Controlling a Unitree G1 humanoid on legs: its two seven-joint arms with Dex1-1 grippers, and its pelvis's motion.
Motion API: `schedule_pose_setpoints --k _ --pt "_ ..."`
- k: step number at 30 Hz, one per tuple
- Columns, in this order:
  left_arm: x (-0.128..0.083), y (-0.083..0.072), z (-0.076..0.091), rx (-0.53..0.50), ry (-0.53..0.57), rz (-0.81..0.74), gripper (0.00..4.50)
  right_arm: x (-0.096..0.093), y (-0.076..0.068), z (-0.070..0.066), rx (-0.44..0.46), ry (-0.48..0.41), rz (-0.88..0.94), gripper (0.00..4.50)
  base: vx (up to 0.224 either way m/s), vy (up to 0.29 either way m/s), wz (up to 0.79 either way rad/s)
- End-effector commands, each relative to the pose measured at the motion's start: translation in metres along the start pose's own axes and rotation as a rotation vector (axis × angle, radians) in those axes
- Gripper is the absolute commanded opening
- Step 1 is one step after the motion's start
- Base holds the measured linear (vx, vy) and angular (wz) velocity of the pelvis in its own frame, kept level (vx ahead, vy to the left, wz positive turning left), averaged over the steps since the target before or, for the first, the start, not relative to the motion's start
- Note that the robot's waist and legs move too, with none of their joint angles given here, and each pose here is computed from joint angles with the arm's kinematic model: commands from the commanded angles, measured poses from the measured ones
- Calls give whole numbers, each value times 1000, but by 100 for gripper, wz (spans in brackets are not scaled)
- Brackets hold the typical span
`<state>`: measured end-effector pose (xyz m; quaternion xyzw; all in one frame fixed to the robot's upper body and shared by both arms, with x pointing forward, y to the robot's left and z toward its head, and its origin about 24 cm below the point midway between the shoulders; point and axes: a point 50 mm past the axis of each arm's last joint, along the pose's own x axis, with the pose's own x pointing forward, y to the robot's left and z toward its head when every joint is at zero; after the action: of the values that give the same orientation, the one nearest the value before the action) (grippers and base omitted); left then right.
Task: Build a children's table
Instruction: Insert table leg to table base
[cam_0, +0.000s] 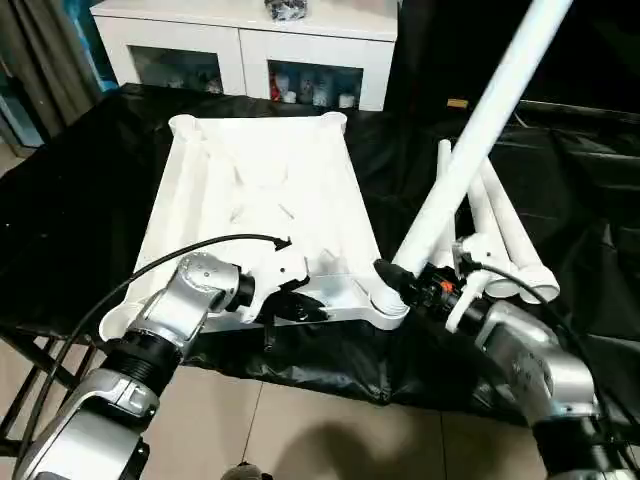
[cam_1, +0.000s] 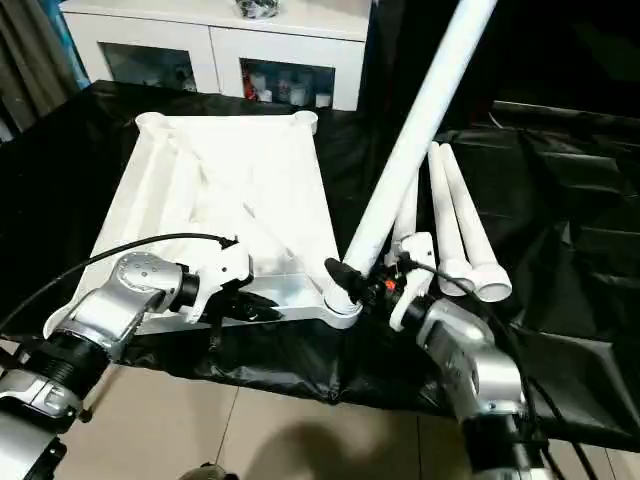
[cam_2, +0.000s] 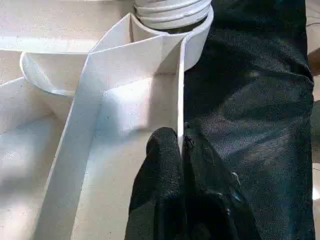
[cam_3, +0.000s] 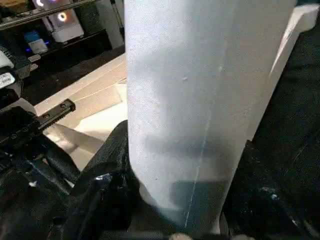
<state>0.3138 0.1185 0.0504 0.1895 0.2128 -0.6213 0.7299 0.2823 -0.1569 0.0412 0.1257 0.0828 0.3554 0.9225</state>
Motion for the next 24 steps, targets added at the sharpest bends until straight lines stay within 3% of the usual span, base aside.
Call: schedule_pose_setpoints --k 1,13,17,24 --pt "-1 4 11 19 -63 34 0 -13 -7 -24 22 95 -92 191 0 0 0" --pt "1 5 12 27 -57 29 0 -18 -5 -21 -17 81 -73 191 0 0 0" --pt "1 6 11 34 -48 26 0 -19 -2 -20 -108 160 -18 191 0 0 0" --pt "1 6 11 37 -40 23 0 -17 1 -18 -167 232 57 191 0 0 0"
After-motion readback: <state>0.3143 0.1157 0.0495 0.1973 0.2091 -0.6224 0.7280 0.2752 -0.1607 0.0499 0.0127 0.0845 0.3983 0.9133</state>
